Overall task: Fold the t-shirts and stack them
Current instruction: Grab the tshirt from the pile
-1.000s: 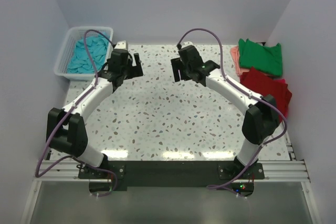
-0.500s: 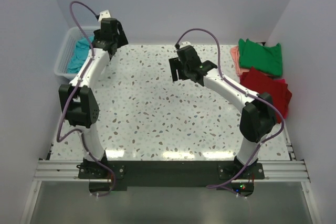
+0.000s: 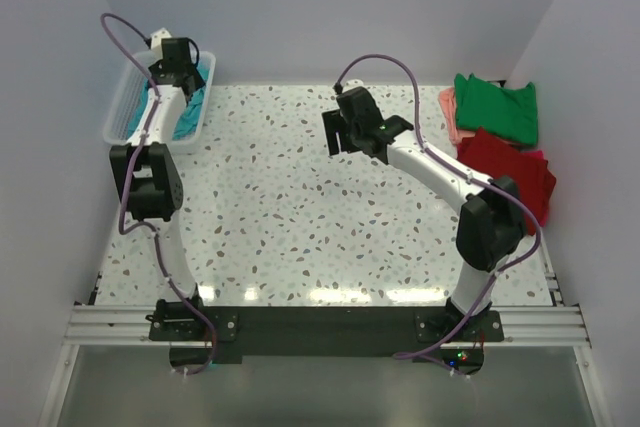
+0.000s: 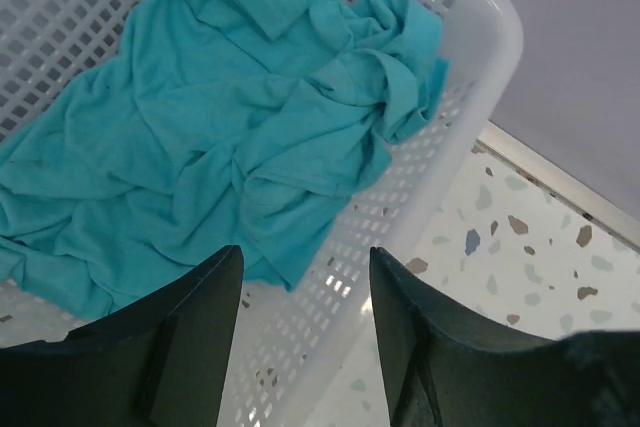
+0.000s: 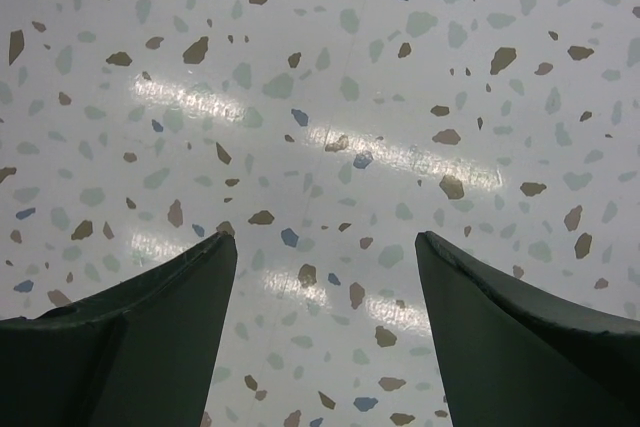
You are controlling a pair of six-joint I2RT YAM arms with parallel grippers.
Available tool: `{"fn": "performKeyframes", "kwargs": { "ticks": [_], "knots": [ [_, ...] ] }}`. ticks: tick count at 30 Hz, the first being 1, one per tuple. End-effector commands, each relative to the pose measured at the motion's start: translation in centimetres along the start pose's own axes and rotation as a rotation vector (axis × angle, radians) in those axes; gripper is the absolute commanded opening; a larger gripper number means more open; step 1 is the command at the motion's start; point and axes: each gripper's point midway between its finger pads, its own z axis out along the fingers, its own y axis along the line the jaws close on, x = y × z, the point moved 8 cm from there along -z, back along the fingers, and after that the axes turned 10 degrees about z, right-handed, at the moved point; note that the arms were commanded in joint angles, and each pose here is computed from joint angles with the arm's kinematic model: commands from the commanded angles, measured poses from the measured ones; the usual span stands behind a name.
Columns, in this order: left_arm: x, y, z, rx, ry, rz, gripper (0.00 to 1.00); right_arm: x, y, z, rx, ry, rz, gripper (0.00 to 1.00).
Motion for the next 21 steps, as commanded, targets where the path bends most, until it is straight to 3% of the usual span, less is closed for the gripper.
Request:
{"fn": "performKeyframes", "kwargs": {
  "ticks": [1, 8, 17, 21],
  "knots": [
    [-1.2, 1.6, 2.7, -0.047, -0.063, -0.115, 0.58, -0.4, -0.1, 0.2, 0.042, -0.012, -0.004, 0.76],
    [2.2, 1.7, 8.1, -0.033, 0.047, -0.139, 0.56, 0.1, -0.2, 1.0, 0.066, 0.025, -0.007, 0.76],
    [3.2, 1.4, 11.8, 0.006, 0.006, -0.150, 0.55, -0.2, 0.0, 2.1, 0.102, 0.051, -0.029, 0.76],
    [3.4, 1.5, 12.7, 0.008, 0.003, -0.150, 0.48, -0.3, -0.1, 2.3, 0.125, 0.061, -0.044, 0.76]
  ]
}}
